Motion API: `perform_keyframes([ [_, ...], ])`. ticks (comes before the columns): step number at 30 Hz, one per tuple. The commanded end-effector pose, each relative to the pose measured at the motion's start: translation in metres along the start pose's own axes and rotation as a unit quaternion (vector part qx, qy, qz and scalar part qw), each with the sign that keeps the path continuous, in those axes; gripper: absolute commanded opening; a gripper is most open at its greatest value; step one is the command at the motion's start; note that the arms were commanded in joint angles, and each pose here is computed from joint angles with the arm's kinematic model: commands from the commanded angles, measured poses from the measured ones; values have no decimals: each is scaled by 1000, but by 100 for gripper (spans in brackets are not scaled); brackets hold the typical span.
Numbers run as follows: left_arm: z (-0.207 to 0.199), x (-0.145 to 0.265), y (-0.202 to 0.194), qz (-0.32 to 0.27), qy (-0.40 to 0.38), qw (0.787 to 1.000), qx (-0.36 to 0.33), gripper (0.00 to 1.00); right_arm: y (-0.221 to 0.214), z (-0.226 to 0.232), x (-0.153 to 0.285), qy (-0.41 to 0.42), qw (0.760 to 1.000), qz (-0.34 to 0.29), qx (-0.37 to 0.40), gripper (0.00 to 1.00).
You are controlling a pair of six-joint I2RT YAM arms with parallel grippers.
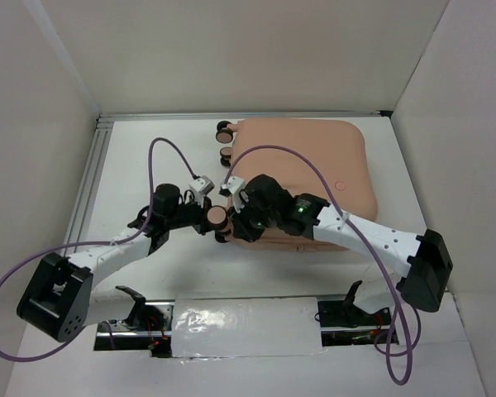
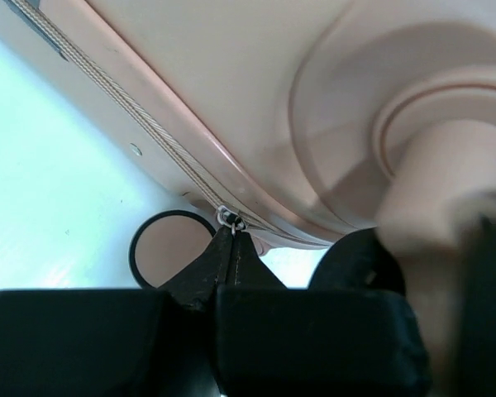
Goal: Pack the luggage
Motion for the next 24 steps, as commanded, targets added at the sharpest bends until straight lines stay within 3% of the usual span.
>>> perform_keyframes([
  [1,-23,12,0,-21,-36,999,12,0,13,-33,-18,-75,997,-25,-16,21],
  [6,-34,16,-18,-34,-50,998,10,0,30,-60,-38,-87,994,-29,-52,21],
  [11,-39,17,-35,-56,-47,997,22,0,28,-81,-67,-113,990,7,-87,18],
  [24,-75,22,-63,-93,-67,993,-20,0,38,-119,-108,-158,978,10,-135,12],
])
Point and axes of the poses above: each gripper's point midway between its finger pads, its own x axis back along the fingers, its own z axis along the line the jaws close on, y = z × x, the point moved 4 cm from there along x, back along the fingers, and after that the axes turned 7 degrees about x, right-handed, at the moved point
